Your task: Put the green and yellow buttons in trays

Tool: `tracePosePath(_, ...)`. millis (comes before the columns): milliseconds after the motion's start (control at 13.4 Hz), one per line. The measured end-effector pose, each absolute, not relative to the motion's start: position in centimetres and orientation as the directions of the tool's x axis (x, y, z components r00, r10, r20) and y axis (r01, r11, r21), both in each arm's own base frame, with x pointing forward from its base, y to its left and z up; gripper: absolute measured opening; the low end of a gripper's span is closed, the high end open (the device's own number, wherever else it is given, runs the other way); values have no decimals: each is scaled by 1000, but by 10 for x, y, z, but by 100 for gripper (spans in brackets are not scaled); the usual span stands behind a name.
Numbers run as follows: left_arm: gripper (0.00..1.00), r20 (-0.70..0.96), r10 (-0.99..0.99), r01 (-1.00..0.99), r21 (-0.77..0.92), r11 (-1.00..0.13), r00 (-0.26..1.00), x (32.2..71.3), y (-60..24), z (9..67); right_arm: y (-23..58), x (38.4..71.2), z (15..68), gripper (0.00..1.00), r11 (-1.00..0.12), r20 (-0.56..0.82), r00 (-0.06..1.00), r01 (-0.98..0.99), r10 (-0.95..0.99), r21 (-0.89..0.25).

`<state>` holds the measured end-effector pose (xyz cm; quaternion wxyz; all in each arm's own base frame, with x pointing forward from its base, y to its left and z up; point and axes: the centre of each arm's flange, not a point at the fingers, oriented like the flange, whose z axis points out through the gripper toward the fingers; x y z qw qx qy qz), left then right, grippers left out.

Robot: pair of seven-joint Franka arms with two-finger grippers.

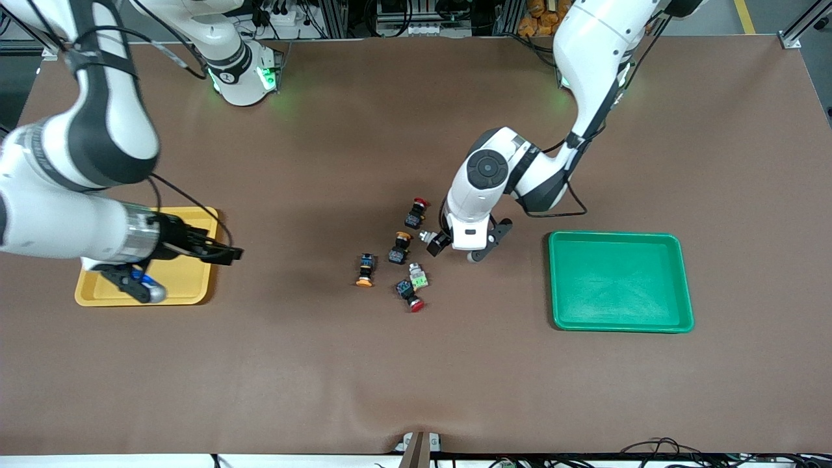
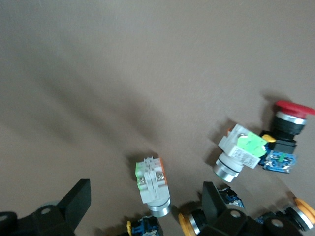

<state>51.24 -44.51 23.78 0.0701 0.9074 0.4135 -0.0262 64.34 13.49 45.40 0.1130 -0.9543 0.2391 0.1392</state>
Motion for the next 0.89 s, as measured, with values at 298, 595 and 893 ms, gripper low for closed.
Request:
tracePosePath(298,100,-100,786,792,117,-600,610,499,-462,209,154,641,453,100,-859,-321,843,-493,-432,-139)
tracePosePath(595,96,-90,790,794,119,-596,606,490,-470,186,167,641,444,100,-866,-318,850,-480,-420,-140)
tracePosePath(893,58,-94,789,793,137,-593,607,489,-472,180,177,640,437,100,-873,-325,853,-469,-408,-133)
